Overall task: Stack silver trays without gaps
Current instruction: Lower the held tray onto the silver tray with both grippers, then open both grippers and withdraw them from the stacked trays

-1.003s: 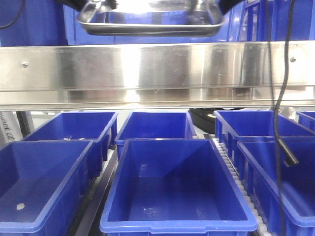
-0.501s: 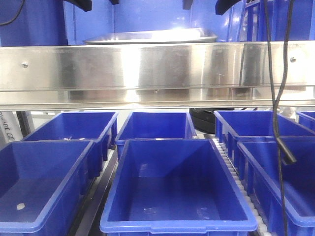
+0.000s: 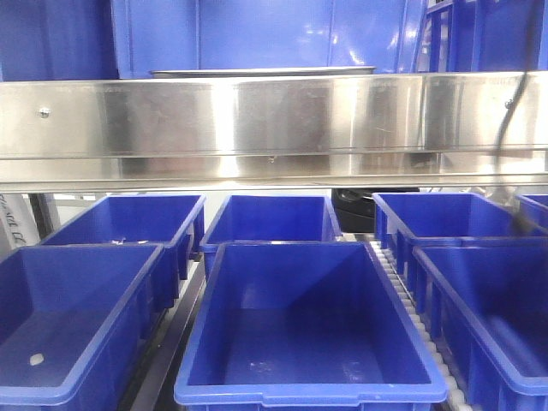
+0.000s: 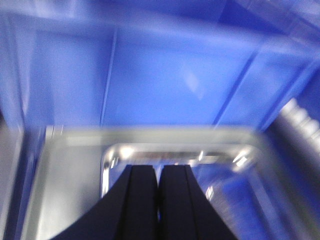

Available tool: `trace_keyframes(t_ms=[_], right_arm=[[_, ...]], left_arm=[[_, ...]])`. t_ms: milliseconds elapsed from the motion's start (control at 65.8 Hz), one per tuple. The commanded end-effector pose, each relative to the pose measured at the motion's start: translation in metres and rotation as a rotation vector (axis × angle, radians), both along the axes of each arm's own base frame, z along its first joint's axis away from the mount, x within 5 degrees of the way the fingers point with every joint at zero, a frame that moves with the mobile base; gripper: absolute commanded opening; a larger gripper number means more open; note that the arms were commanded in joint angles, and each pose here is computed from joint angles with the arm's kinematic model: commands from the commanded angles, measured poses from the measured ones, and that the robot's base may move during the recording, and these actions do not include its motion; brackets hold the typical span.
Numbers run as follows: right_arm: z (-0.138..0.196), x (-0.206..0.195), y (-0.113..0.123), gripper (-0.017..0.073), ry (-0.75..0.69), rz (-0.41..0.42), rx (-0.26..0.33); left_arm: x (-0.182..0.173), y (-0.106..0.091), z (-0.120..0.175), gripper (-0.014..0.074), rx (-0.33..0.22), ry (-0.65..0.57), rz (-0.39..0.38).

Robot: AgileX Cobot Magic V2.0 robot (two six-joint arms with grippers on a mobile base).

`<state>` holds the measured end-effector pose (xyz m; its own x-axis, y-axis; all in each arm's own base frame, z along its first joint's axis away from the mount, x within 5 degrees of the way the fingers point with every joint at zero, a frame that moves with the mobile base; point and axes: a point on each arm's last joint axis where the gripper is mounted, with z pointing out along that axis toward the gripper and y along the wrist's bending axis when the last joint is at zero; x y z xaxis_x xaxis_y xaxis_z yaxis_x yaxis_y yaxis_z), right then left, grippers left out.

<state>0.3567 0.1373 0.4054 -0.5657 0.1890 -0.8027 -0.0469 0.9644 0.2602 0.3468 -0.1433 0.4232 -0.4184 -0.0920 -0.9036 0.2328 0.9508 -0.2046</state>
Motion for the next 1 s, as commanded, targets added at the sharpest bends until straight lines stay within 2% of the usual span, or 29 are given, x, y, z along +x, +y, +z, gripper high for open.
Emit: trace_keyframes(t_ms=[0,91,243,289,425,608,684,729,805,866,987], right_arm=[[0.031,-0.019,-0.009,-0.0079,-0.088,0.002,0.032],[0.047,-0.036,-0.016,-0.0079,-0.121,0.002,0.048],[0.044,-0.055,-0.023,-0.0079,-0.174,0.062,-0.025],[0.04,-0.063,-0.025,-0.0079,-0.2,0.079,-0.03],[0.03,-0.094,-0.034,-0.0079,-0.348,0.126,0.022],[-0.003,-0.129,-0.041,-0.0079,-0.527,0.202,0.074],[-0.016,-0.143,-0.045,-0.0079,-0.558,0.22,0.086],[-0.023,-0.152,-0.049,-0.0079,-0.551,0.222,0.078],[-0.031,-0.17,-0.057,-0.0079,-0.545,0.221,0.061],[-0.037,-0.185,-0.064,-0.0079,-0.536,0.217,0.041],[-0.044,-0.212,-0.077,-0.0079,-0.554,0.206,0.044]], left_arm=[[-0.016,0.006,0.021,-0.0016,-0.03,-0.043,-0.003],[-0.028,0.01,0.027,-0.0016,-0.051,-0.038,-0.004],[-0.048,0.016,0.02,-0.0016,-0.102,-0.088,-0.023],[-0.055,0.019,0.013,-0.0016,-0.107,-0.101,-0.028],[-0.081,0.029,-0.01,-0.0016,-0.137,-0.172,-0.049],[-0.12,0.043,-0.024,-0.0016,-0.212,-0.357,-0.084],[-0.134,0.048,-0.031,-0.0016,-0.164,-0.385,-0.102],[-0.142,0.052,-0.036,-0.0016,-0.088,-0.391,-0.117],[-0.16,0.061,-0.04,-0.0016,-0.015,-0.391,-0.12],[-0.174,0.068,-0.043,-0.0016,-0.007,-0.378,-0.107],[-0.203,0.082,-0.053,-0.0016,-0.015,-0.402,-0.1]])
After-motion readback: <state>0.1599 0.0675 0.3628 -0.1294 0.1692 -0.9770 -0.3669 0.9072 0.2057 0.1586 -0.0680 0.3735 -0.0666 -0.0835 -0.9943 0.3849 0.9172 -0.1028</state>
